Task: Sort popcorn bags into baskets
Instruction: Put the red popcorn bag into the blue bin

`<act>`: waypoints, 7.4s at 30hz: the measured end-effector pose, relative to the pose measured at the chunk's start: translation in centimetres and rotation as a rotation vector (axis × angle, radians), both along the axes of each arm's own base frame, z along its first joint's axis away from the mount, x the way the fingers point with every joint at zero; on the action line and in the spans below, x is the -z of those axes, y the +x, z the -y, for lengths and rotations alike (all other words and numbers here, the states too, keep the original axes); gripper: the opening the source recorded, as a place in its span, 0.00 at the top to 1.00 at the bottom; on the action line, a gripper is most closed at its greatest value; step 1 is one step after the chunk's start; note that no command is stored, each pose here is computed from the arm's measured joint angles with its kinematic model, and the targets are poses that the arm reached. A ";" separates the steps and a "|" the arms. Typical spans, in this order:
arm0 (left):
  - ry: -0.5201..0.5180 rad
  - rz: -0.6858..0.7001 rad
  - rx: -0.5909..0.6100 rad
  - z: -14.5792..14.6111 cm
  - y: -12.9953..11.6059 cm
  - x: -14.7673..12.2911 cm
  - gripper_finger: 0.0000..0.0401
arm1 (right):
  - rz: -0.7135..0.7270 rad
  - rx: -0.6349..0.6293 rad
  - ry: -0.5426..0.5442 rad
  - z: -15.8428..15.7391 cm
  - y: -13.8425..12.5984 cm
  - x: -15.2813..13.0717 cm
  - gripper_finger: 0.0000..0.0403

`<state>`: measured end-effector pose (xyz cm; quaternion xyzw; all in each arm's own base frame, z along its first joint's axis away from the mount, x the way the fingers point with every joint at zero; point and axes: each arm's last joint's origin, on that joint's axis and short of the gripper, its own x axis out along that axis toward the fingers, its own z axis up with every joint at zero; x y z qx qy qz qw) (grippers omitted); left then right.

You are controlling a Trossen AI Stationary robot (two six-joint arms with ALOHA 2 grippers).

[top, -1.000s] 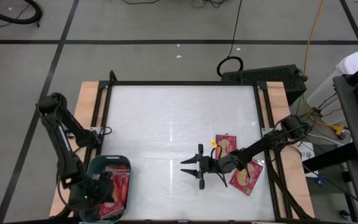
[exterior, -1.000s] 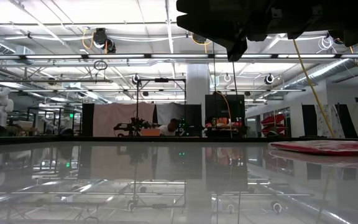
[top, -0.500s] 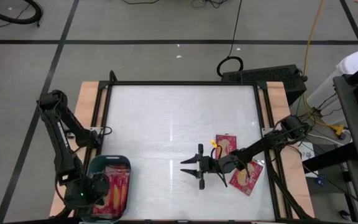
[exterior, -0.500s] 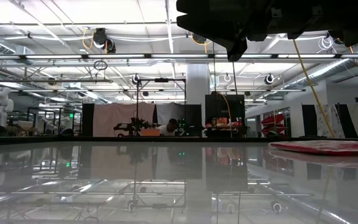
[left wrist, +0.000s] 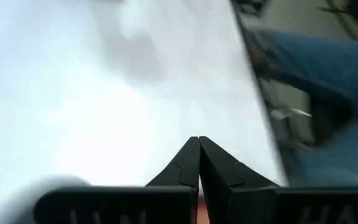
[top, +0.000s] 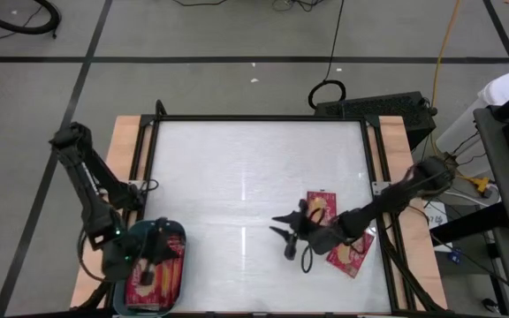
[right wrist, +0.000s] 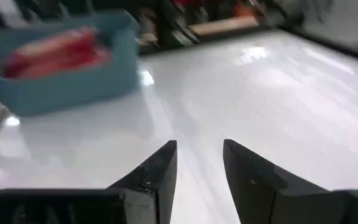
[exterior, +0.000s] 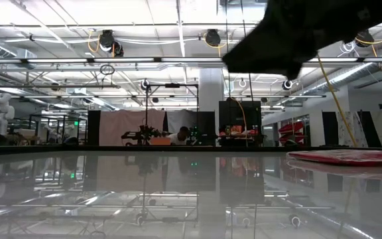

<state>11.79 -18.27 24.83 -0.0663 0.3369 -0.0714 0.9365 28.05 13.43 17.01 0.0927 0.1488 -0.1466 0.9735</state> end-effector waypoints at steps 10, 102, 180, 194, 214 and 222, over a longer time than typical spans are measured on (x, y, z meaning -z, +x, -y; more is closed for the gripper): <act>0.292 0.279 -0.200 -3.0 5.2 -1.7 0.95 | -0.346 0.175 0.196 2.9 -5.7 -1.5 0.69; 0.218 0.245 -0.471 -7.1 12.2 0.5 0.94 | -0.156 0.025 0.278 10.7 -4.7 4.6 0.96; 0.162 0.849 -0.384 -6.7 14.3 -6.0 0.95 | 0.537 -0.153 0.094 5.0 -3.0 -2.5 0.55; 0.195 0.971 -0.332 -6.9 14.1 -7.2 0.95 | 0.695 -0.259 -0.080 3.9 3.5 -5.2 0.55; 0.213 0.991 -0.256 -6.4 13.9 -7.3 0.93 | 0.834 -0.237 -0.186 3.9 3.3 -7.7 0.77; 0.209 0.981 -0.233 -6.3 14.0 -7.1 0.93 | 0.863 -0.208 -0.177 4.0 3.2 -8.1 0.58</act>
